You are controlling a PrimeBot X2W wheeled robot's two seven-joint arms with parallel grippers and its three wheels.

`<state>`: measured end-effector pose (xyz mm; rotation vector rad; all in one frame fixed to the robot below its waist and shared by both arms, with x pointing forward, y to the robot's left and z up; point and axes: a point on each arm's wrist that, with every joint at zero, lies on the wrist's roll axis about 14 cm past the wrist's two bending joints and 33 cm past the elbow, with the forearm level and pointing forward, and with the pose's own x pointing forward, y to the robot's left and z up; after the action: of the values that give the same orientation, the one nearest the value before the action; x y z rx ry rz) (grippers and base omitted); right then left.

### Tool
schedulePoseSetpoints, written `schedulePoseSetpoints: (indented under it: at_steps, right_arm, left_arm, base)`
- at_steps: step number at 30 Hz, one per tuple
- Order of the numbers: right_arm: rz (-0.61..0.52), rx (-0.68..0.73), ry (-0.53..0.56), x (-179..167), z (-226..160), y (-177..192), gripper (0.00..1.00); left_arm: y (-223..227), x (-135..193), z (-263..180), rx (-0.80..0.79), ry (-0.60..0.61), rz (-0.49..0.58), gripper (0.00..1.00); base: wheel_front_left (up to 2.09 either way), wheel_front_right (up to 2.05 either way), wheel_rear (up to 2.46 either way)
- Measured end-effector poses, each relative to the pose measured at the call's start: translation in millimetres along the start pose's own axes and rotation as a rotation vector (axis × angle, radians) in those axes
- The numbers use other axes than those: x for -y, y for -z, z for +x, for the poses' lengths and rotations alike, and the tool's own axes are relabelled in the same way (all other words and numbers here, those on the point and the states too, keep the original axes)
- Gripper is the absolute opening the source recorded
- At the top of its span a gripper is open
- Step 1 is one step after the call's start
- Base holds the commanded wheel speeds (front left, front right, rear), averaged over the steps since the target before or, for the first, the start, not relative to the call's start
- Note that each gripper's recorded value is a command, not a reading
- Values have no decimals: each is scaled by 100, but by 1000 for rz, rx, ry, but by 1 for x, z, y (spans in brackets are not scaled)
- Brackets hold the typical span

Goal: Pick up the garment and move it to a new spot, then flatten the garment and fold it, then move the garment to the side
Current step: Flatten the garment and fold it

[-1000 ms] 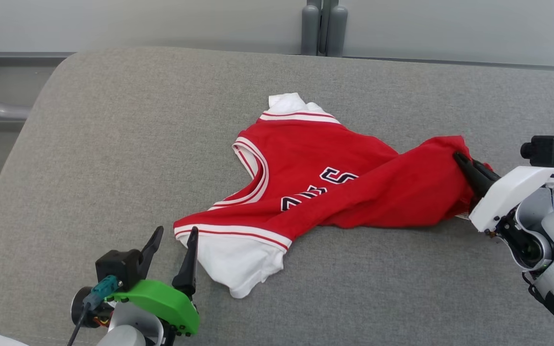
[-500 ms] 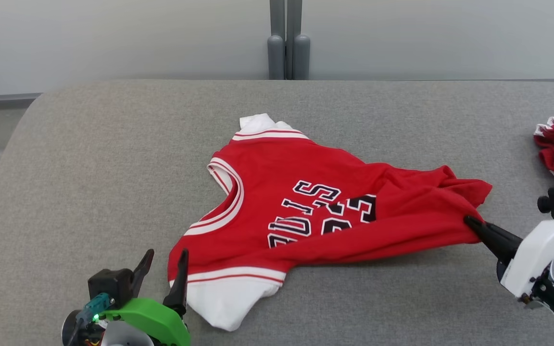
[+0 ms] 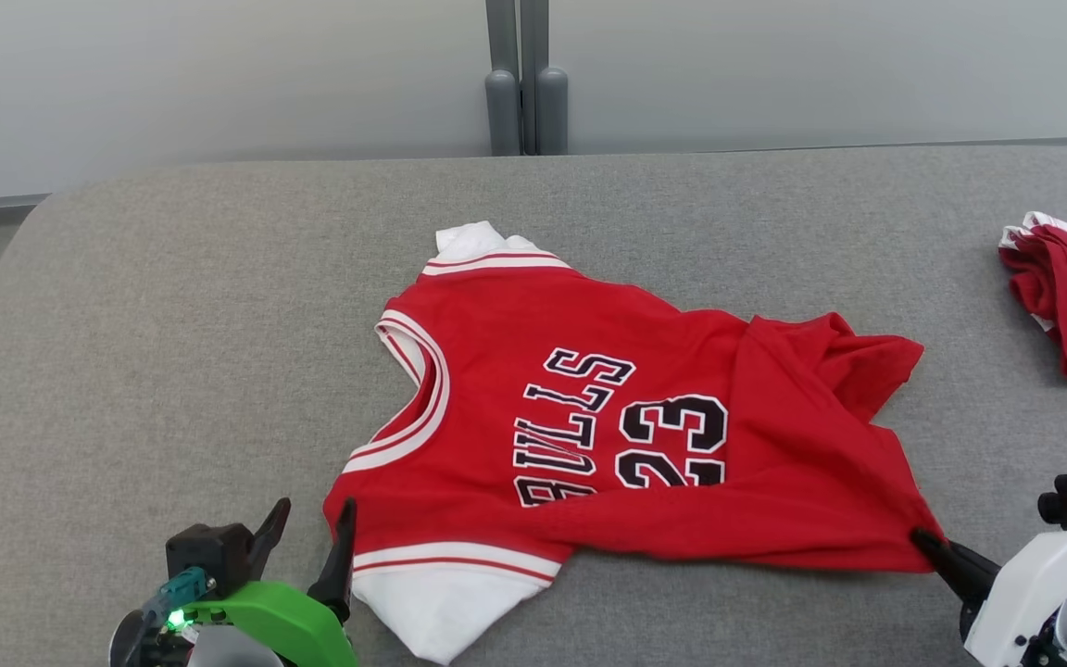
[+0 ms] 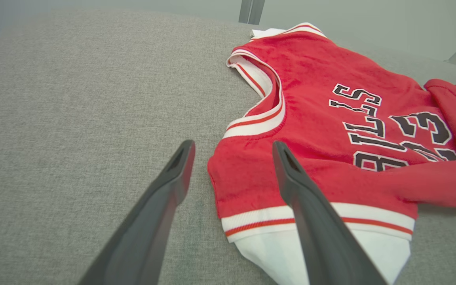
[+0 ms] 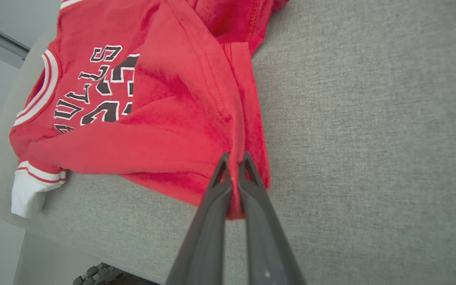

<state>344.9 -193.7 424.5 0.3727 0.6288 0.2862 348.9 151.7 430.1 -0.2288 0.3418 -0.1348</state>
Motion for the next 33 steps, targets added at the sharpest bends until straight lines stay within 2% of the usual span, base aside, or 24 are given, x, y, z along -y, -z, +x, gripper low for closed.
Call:
schedulePoseSetpoints:
  at_steps: [1, 2, 3, 4, 11, 17, 20, 22, 33]
  right_arm:
    - [13, 1, 4, -1, 2, 3, 0]
    - [14, 5, 11, 0, 3, 6, 20]
    - [15, 10, 22, 2, 4, 7, 46]
    - [18, 14, 31, 4, 4, 7, 100]
    - [21, 54, 64, 8, 6, 5, 100]
    - [-7, 233, 88, 12, -8, -38, 100]
    - [-33, 347, 99, 10, -19, -62, 100]
    - [-36, 374, 94, 6, -21, -66, 100]
    - [-16, 401, 100, 1, -20, -65, 100]
  left_arm:
    - [0, 0, 0, -2, 0, -2, 100]
    - [1, 0, 0, -6, 0, -3, 100]
    - [2, 0, 0, -14, 0, -4, 100]
    - [3, 0, 0, -16, 1, -3, 100]
    - [3, -2, 2, -27, 2, 6, 100]
    - [-1, -5, 4, -35, 0, 17, 100]
    - [11, -3, 4, -113, 14, 20, 100]
    - [23, 0, 4, -179, 27, 19, 100]
    - [69, 4, 12, -428, 42, 7, 100]
  base:
    - [0, 0, 0]
    - [0, 0, 0]
    - [0, 0, 0]
    - [0, 0, 0]
    - [0, 0, 0]
    - [0, 0, 0]
    - [0, 0, 0]
    - [0, 0, 0]
    - [0, 0, 0]
